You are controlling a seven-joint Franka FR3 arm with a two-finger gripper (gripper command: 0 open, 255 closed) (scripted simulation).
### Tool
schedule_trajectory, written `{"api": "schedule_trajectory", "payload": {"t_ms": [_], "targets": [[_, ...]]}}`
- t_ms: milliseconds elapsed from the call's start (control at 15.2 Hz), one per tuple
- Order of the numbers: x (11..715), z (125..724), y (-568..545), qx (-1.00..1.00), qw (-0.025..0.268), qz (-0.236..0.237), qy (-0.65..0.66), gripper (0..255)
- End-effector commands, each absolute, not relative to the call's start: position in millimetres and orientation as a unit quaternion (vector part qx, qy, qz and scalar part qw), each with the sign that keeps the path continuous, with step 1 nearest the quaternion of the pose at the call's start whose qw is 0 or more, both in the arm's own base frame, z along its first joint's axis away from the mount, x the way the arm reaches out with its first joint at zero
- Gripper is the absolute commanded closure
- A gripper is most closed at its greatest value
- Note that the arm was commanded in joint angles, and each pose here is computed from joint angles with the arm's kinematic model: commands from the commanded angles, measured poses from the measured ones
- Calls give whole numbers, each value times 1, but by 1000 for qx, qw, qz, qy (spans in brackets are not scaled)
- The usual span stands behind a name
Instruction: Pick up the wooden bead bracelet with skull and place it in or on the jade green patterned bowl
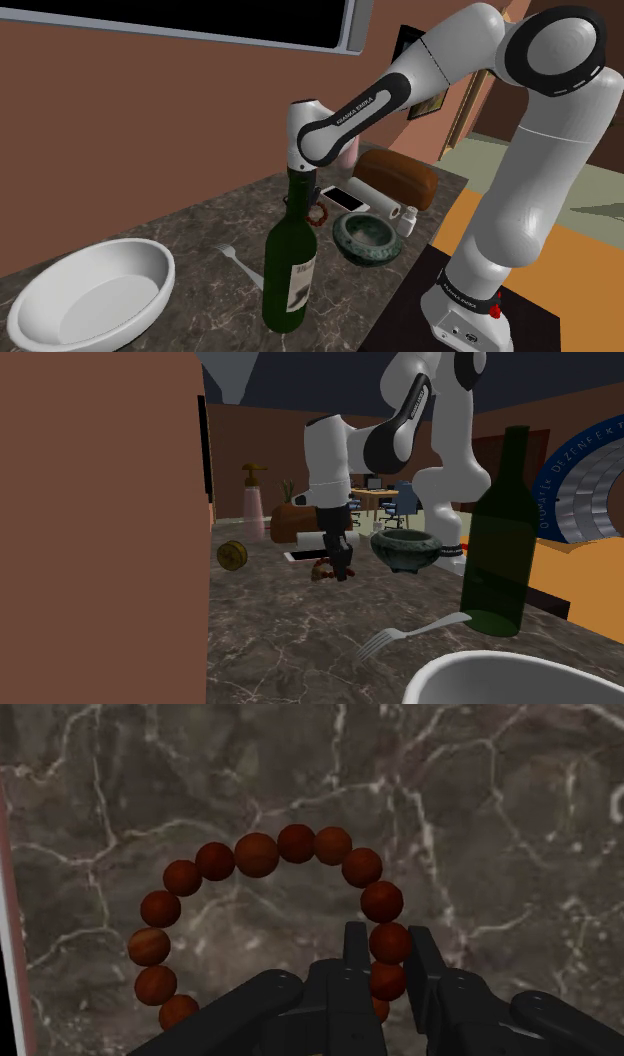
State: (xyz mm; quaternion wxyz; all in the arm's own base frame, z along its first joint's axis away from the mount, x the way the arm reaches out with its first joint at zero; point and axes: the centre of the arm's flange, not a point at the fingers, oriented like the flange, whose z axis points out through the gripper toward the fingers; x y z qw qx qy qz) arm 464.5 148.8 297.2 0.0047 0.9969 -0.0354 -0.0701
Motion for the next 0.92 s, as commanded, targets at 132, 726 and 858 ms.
{"api": "schedule_trajectory", "payload": {"t_ms": [132, 726, 858], "targets": [[465, 297, 149, 997, 5, -70, -35, 255], [464, 324, 149, 997, 5, -70, -35, 255], [464, 334, 149, 997, 5, -70, -35, 255]]}}
